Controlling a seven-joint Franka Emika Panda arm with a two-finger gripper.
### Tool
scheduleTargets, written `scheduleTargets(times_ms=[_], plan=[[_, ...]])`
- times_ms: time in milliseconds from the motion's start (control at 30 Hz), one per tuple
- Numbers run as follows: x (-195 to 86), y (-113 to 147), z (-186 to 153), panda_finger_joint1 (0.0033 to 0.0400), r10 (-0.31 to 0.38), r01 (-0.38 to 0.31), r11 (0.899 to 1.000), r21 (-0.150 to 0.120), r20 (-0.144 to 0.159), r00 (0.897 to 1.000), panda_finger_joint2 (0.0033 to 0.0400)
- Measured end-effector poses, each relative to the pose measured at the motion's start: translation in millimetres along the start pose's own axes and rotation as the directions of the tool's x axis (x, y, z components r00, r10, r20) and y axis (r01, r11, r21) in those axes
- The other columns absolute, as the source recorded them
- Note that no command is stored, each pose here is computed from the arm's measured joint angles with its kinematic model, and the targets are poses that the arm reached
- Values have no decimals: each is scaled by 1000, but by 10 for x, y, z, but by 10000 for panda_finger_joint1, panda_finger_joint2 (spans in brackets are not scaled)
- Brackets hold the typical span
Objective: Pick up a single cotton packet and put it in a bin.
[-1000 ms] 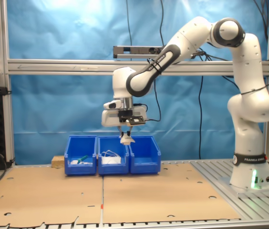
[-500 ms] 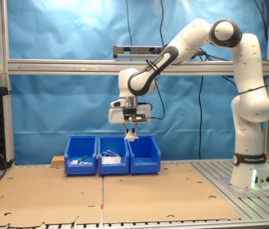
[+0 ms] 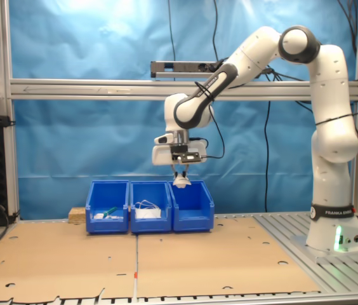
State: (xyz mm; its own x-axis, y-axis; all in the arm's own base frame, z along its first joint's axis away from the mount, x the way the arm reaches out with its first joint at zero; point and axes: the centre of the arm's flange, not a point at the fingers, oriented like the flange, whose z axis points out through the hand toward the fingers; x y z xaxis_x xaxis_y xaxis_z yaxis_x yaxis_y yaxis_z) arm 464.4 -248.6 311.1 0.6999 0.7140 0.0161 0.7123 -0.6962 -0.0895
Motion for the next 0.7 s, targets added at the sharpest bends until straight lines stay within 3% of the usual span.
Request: scheduleTargets(times_ms=[700], plan=[[-268,23,60,80,-130,130,991,15,-5,991,80]])
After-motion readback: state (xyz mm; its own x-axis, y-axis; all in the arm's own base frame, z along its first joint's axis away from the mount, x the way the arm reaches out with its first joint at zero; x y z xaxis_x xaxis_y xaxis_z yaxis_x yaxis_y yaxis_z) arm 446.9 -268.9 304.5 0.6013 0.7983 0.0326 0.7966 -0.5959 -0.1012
